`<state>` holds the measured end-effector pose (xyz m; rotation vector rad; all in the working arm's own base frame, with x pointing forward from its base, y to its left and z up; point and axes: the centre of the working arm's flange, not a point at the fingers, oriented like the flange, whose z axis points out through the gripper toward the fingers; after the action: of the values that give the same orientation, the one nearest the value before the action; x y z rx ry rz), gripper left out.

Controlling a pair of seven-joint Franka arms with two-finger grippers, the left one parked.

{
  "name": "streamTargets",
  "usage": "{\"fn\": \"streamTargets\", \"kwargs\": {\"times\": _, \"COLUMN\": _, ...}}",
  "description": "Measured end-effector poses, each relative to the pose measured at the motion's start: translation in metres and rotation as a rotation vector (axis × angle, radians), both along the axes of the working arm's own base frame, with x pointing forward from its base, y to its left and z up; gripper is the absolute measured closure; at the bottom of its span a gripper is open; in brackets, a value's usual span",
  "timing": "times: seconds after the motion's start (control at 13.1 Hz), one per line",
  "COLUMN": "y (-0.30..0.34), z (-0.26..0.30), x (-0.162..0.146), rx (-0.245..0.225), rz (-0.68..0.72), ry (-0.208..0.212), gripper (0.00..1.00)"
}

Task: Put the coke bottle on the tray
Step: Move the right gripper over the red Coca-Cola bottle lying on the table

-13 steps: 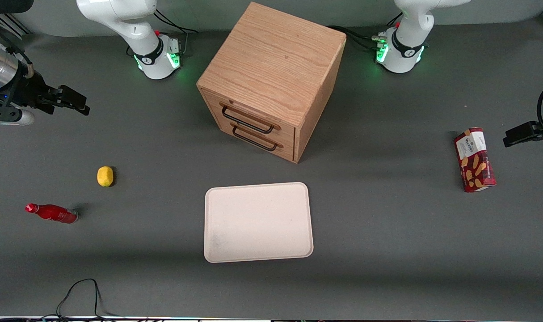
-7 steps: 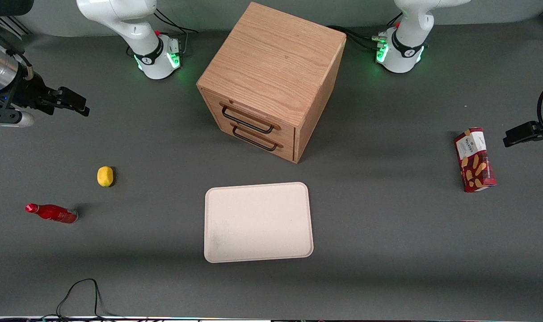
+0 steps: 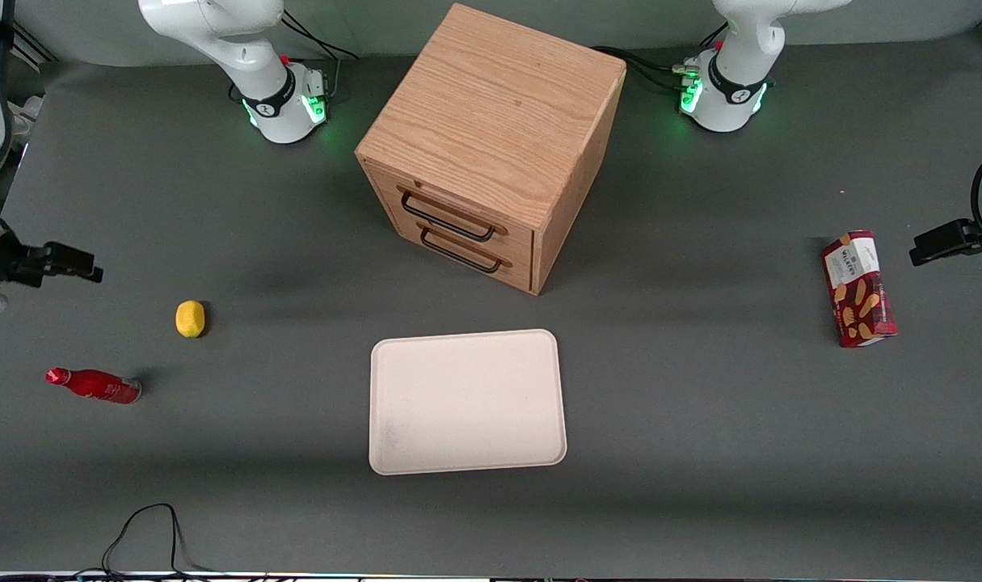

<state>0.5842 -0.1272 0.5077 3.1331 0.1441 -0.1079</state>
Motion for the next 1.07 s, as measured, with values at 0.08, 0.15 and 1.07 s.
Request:
{"fn": "streamTargets", "kwargs": {"times": 0.08, "y": -0.02, "z": -0.018, "x": 0.006, "rx": -0.014, "rz": 0.034, "ry": -0.002, "gripper": 0.0}}
{"fn": "streamTargets", "kwargs": {"times": 0.15, "y": -0.039, "z": -0.033, "x": 0.01, "rx": -0.028, "rz": 0.06, "ry": -0.001, "gripper": 0.0}}
{"fn": "streamTargets", "kwargs": {"times": 1.07, "y": -0.134, "z": -0.159, "x": 0.059, "rx": -0.019, "rz": 0.219, "ry": -0.088, "gripper": 0.0}}
